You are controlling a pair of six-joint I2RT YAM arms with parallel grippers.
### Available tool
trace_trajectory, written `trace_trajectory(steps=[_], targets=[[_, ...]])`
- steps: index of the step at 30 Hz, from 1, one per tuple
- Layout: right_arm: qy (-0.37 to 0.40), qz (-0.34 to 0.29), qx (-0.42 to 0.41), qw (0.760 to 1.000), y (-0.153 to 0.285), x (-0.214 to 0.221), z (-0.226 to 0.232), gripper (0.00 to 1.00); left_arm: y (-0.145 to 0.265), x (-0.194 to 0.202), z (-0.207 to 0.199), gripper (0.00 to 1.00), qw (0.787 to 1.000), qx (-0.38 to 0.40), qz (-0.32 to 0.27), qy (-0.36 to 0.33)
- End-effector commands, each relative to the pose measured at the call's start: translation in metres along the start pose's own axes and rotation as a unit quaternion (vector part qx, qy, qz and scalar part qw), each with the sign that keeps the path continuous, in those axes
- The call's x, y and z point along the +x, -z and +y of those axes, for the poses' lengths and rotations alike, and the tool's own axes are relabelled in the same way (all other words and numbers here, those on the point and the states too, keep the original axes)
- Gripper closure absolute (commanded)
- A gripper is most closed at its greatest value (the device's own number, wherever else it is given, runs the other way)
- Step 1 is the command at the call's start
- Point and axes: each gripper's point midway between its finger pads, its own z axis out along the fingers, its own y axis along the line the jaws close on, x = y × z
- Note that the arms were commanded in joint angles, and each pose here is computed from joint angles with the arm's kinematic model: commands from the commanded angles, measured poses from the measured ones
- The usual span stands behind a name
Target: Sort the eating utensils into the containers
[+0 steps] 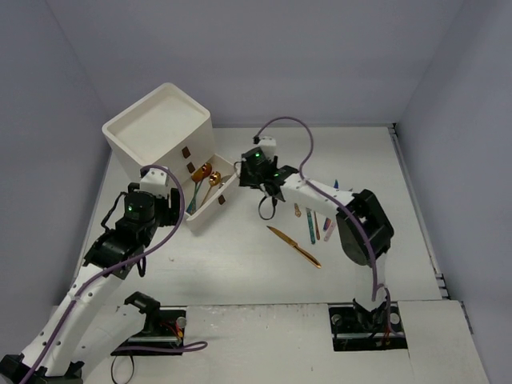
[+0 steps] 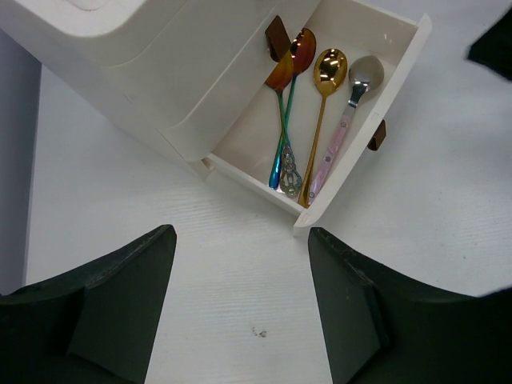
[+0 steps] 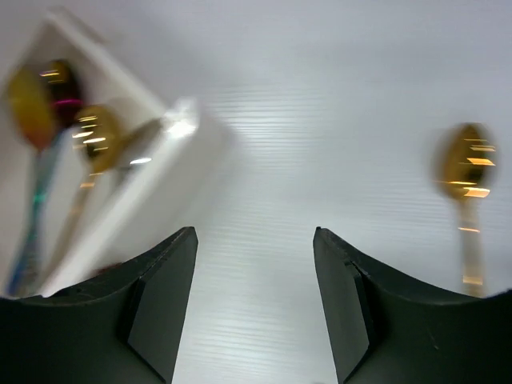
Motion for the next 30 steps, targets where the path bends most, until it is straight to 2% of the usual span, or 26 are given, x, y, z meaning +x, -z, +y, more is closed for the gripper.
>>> trace_trajectory(steps=[1, 4, 9, 15, 30], targets=[[0.036, -0.059, 0.054, 0.996, 0.033, -0.055, -0.075, 0.45, -0.004, -0.016, -0.003, 0.36, 1.000, 0.003, -0.021, 0.011], [0.047, -0.015, 0.072, 0.996, 0.027, -0.034, -0.112, 0.48, -0.006, -0.014, -0.004, 0.36, 1.000, 0.005, -0.017, 0.010], [0.064, 0.041, 0.068, 0.995, 0.016, -0.003, -0.136, 0.53, -0.007, -0.012, -0.005, 0.36, 1.000, 0.006, -0.012, 0.008], [0.087, 0.082, 0.070, 0.990, 0.006, 0.023, -0.142, 0.56, -0.010, -0.010, -0.006, 0.36, 1.000, 0.007, -0.007, 0.007], [0.088, 0.139, 0.059, 0.985, -0.030, 0.058, -0.141, 0.73, -0.012, -0.007, -0.007, 0.36, 1.000, 0.007, 0.000, 0.004]])
